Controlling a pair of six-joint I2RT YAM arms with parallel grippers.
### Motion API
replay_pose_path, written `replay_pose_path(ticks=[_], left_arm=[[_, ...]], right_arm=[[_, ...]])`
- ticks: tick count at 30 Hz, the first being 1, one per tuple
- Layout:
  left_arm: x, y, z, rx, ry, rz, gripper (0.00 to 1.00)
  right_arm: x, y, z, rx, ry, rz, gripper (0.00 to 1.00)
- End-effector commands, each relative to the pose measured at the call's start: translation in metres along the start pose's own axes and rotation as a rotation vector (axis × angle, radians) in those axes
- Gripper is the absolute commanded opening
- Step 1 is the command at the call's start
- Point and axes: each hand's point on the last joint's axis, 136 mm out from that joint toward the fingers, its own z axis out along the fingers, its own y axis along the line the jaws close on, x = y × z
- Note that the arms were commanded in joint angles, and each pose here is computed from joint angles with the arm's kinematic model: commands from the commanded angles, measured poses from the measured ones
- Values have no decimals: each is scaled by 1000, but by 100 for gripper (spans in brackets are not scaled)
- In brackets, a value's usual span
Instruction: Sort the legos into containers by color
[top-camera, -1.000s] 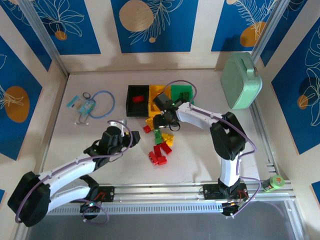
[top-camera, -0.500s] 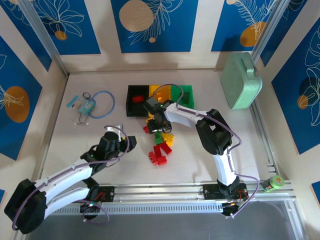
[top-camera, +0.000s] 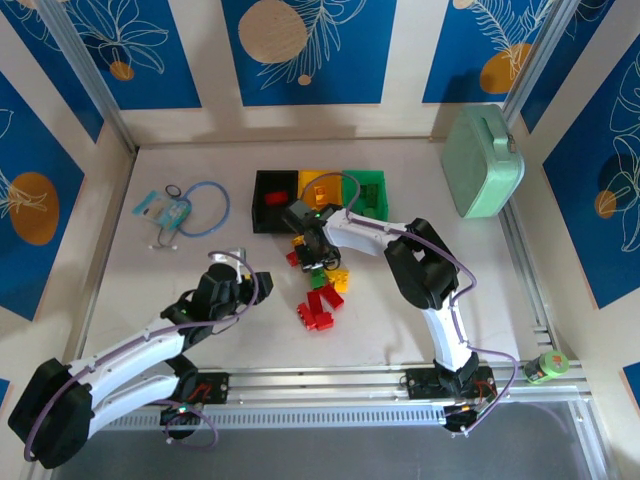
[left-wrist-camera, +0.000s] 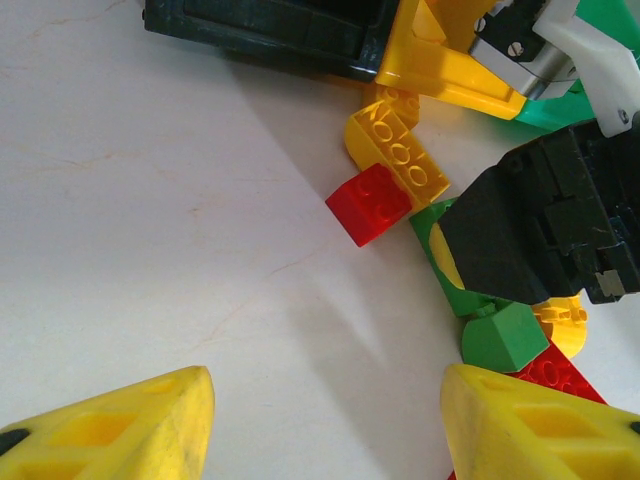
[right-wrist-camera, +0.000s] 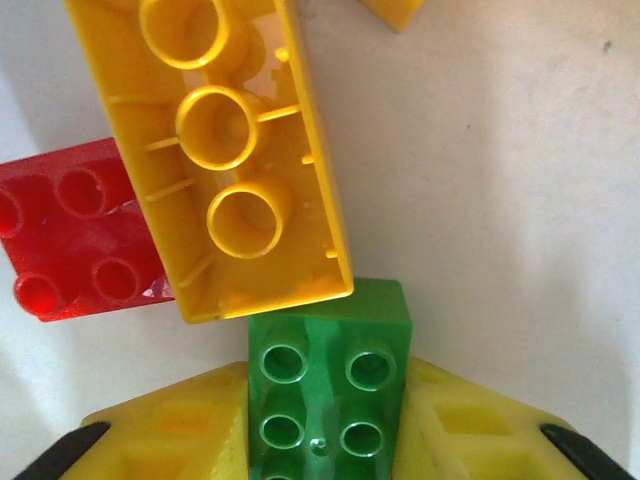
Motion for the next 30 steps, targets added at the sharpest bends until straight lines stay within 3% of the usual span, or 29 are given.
replay_pose_path(ticks=[1,8,13,30], left_arm=[[0,2,-1,-8,-11,3,61],[0,1,1,-7,-5,1,61],[2,-1,5,2,6,0,61],[4,-6,6,11,27,14,60]], right_arm=[[-6,1,-30,-20,-62,11,33],[-19,-18,-76,-61,-185,78,32],[-29,-53,-98,-62,-247,157,33],[-87,-166,-100,51,-262,304,33]])
